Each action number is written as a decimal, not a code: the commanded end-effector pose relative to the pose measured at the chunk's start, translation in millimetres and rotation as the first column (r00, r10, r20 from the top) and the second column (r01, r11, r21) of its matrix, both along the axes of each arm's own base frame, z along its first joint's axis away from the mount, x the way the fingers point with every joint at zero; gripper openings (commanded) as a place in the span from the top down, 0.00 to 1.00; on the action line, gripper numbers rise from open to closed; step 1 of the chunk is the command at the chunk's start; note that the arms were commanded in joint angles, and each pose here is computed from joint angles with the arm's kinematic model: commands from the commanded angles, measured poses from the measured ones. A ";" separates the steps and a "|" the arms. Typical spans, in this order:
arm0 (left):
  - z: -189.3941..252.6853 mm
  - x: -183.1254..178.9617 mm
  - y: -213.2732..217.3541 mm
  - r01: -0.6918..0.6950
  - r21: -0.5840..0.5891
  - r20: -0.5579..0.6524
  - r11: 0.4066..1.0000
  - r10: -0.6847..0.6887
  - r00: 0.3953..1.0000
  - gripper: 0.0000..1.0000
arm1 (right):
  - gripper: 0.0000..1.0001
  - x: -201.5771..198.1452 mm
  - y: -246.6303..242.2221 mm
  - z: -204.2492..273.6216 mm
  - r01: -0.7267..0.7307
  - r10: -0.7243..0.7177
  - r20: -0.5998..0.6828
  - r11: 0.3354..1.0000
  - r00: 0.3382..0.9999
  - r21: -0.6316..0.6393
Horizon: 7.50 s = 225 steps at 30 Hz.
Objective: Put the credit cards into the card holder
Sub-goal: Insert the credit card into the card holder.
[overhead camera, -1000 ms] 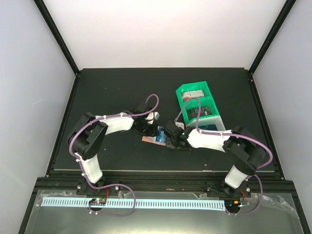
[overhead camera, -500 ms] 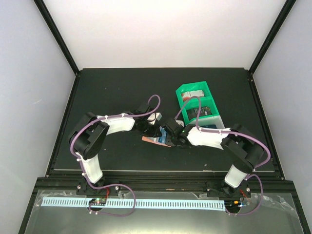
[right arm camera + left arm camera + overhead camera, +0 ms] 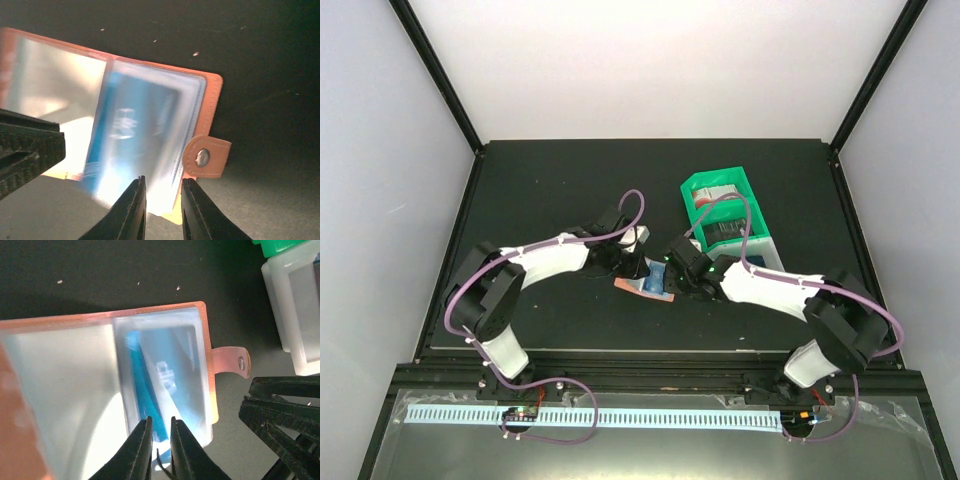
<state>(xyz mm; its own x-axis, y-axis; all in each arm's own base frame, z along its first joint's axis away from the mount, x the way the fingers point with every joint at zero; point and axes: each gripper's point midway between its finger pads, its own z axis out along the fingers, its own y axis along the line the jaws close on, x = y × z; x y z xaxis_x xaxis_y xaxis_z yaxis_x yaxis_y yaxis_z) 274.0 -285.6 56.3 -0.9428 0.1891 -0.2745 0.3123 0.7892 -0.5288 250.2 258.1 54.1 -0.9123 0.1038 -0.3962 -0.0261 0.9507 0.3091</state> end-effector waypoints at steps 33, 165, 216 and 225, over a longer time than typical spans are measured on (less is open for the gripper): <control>-59.3 -16.9 19.6 0.016 0.194 -0.097 0.981 0.003 0.995 0.98 | 0.75 -6.8 21.2 -9.9 -0.004 0.010 -0.040 0.988 0.999 0.155; -29.8 -0.6 44.7 -0.115 0.247 0.020 0.962 0.114 0.993 0.81 | 0.70 12.2 68.1 26.2 -0.014 0.021 -0.009 0.864 1.000 0.503; -58.6 -25.1 6.3 0.060 0.057 -0.125 0.997 -0.053 0.991 0.92 | 0.65 4.9 47.2 -14.0 0.018 0.010 -0.093 0.954 0.996 0.300; -57.8 -23.9 7.6 0.050 0.062 -0.121 0.997 -0.042 0.992 0.92 | 0.65 5.9 53.0 -3.4 0.035 -0.006 -0.077 0.924 0.997 0.380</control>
